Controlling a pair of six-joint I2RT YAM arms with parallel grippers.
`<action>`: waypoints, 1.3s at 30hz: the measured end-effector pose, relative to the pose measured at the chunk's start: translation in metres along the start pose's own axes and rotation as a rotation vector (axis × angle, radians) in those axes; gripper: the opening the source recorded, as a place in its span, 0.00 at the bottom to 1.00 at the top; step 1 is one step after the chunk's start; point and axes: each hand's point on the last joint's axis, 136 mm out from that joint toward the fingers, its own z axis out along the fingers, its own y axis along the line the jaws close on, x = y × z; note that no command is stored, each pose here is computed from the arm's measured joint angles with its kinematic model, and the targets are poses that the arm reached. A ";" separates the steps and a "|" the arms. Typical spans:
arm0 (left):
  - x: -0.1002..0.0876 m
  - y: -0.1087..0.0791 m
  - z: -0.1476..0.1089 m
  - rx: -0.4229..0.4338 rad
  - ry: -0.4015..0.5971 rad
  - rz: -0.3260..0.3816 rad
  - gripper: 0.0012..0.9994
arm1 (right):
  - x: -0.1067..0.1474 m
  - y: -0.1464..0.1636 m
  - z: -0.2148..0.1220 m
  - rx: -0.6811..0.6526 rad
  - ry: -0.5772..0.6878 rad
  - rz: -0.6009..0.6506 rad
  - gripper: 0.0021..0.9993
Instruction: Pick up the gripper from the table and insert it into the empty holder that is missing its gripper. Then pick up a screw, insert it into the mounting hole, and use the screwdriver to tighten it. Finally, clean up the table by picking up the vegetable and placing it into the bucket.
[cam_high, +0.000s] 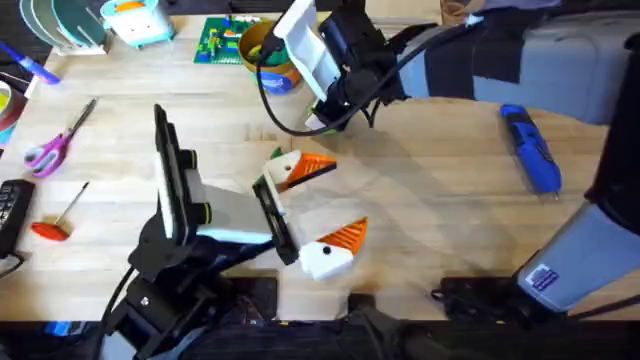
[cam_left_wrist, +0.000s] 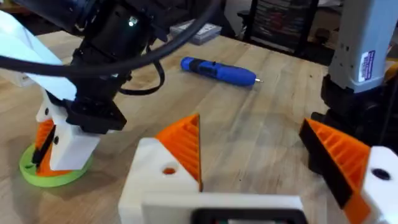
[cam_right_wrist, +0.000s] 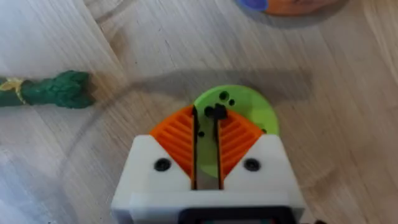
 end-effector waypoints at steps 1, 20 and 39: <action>0.000 0.000 0.000 0.000 0.000 0.000 0.99 | 0.000 0.000 0.000 0.000 0.000 0.000 0.20; 0.000 0.000 0.000 0.000 0.000 0.000 0.99 | -0.004 -0.001 -0.004 0.005 -0.013 -0.002 0.02; 0.000 0.000 0.000 0.000 0.000 0.000 0.99 | -0.028 -0.008 -0.073 0.050 -0.097 0.025 0.02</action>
